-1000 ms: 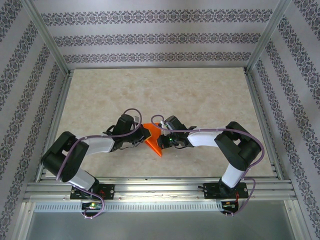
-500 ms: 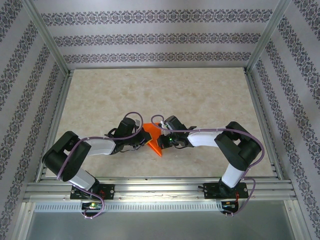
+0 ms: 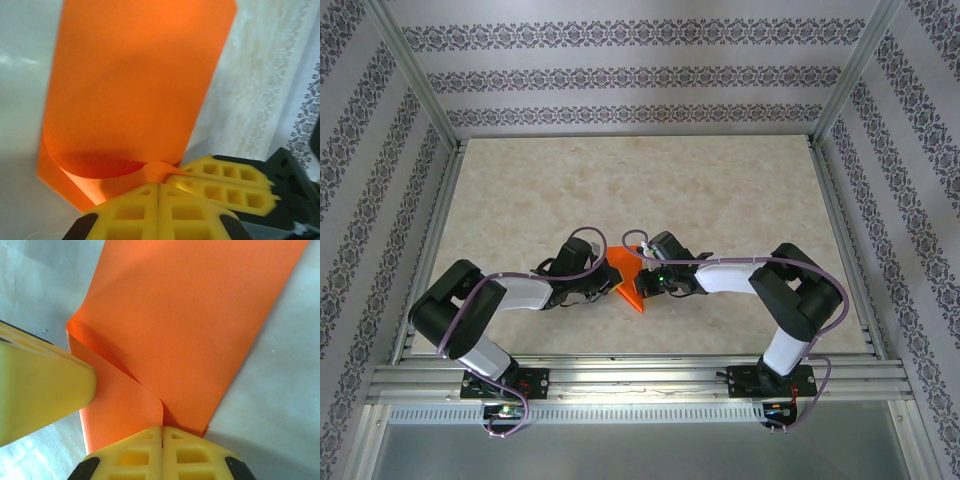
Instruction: Fold a paper plane with a square sheet of paper (pick it up from the middle)
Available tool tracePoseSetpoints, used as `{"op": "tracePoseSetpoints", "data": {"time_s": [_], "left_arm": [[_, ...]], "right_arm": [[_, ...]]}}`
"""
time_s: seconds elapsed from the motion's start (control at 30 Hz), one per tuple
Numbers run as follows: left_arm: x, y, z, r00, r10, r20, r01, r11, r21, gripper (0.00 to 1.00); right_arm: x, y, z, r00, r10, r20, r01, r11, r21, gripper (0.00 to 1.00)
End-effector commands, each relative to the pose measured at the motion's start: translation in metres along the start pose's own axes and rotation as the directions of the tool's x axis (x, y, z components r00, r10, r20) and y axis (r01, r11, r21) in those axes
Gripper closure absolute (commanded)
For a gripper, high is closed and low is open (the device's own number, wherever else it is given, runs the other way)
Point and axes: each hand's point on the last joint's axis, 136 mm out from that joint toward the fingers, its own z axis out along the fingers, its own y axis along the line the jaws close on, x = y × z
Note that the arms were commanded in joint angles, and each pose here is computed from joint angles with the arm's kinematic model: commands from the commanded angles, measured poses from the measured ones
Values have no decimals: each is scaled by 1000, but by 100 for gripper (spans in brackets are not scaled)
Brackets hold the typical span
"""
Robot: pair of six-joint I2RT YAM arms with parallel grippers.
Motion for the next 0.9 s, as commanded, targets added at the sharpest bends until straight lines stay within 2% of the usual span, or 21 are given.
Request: {"op": "tracePoseSetpoints", "data": {"time_s": [0.0,0.33,0.5,0.63,0.7,0.8,0.87], "left_arm": [[5,7,6,1000,14,-9,-14,1000,-5,100],[14,40,6,1000,-2,-20,1,996,-87,100],[17,44,7,999,5,-35,-9,995,-102,100],[17,48,7,1000,6,-30,-9,994,-113,100],[17,48,7,999,8,-33,-12,993,-117,100],[17,47,7,999,9,-31,-13,993,-116,100],[17,46,7,999,11,-30,-14,994,-111,100]], "right_arm": [[13,-15,4,999,27,-34,-24,997,66,100],[10,-12,3,999,25,-30,-23,998,54,100],[2,7,-4,1000,13,-25,-13,1000,-15,99],[-14,18,-26,999,31,36,-29,998,-50,79],[-20,17,-40,996,57,73,-53,997,-52,73],[-26,17,-58,989,96,116,-87,993,-78,69],[-23,36,-64,994,67,91,-52,985,-162,70]]}}
